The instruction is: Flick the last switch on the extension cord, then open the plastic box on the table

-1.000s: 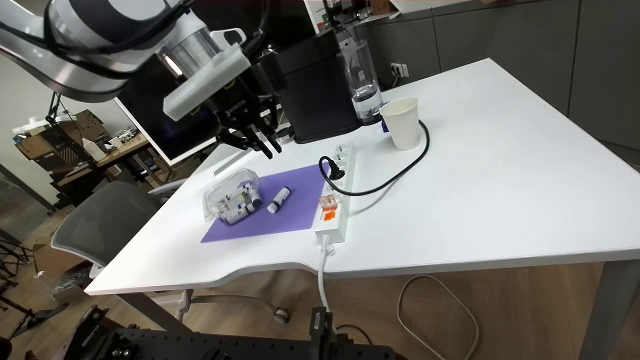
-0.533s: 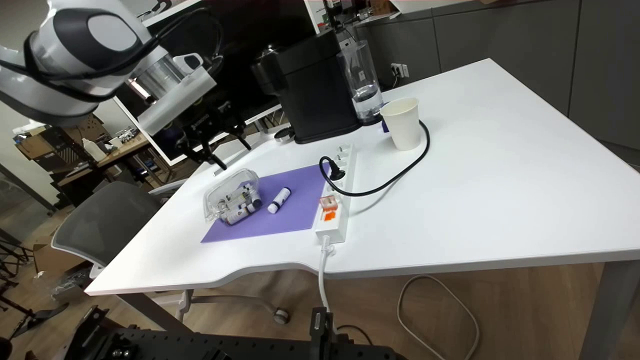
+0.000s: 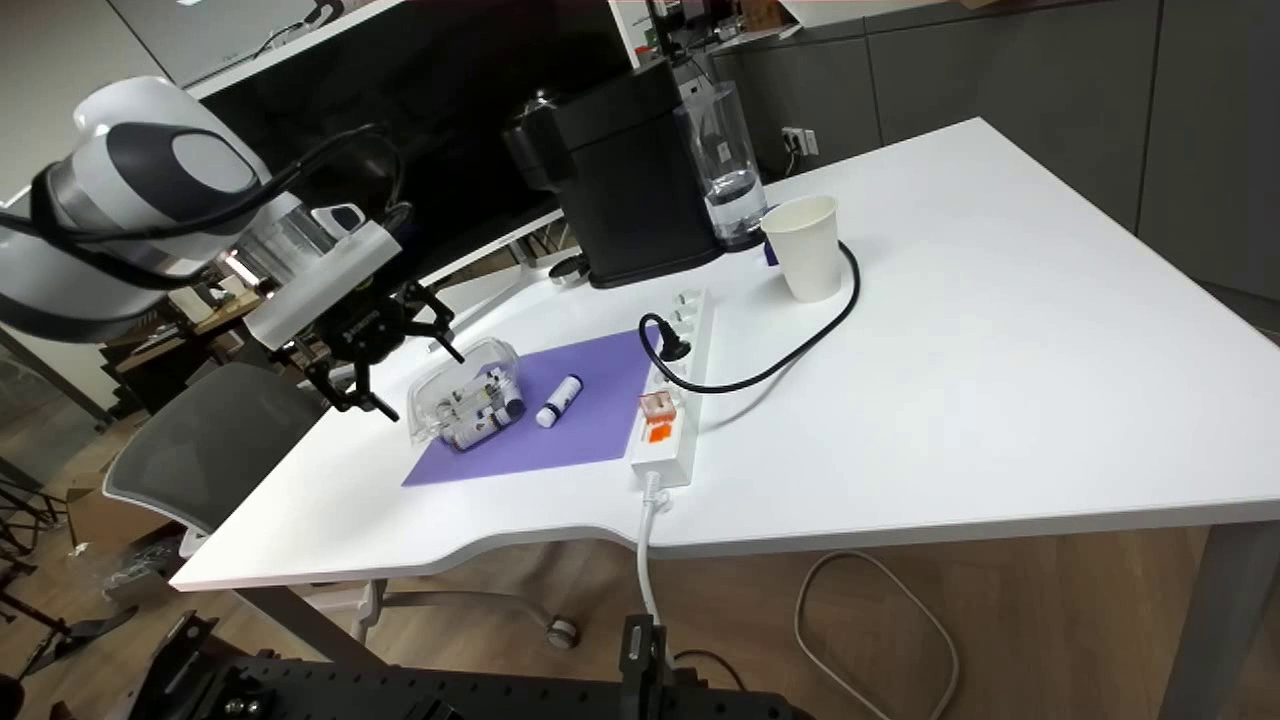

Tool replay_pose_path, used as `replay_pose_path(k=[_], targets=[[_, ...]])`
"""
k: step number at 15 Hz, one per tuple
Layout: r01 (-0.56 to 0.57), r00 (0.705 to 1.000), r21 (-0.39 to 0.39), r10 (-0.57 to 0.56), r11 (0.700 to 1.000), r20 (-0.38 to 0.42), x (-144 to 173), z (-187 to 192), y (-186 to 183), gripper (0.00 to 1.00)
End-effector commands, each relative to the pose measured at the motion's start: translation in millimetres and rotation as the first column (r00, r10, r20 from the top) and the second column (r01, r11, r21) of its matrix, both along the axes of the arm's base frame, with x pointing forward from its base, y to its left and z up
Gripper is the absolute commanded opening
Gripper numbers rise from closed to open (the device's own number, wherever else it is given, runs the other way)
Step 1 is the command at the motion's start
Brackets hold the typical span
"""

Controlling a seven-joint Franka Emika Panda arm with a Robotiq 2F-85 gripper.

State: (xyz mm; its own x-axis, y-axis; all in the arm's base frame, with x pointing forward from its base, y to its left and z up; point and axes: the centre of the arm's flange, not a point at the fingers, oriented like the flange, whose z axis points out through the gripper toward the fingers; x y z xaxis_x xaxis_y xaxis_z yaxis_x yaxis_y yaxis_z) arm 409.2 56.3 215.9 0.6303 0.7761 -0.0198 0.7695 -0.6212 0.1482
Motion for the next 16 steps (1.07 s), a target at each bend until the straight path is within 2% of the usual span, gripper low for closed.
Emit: replay_pose_path(k=[1, 9, 16], targets=[[-0.047, 0.999, -0.039, 0.048, 0.998, 0.014, -11, -24, 4, 1.00], [-0.172, 0.985, -0.076, 0.172, 0.982, -0.004, -28, -50, 17, 1.00], [-0.238, 0.968, -0.049, 0.241, 0.970, 0.064, -37, -60, 39, 1.00]])
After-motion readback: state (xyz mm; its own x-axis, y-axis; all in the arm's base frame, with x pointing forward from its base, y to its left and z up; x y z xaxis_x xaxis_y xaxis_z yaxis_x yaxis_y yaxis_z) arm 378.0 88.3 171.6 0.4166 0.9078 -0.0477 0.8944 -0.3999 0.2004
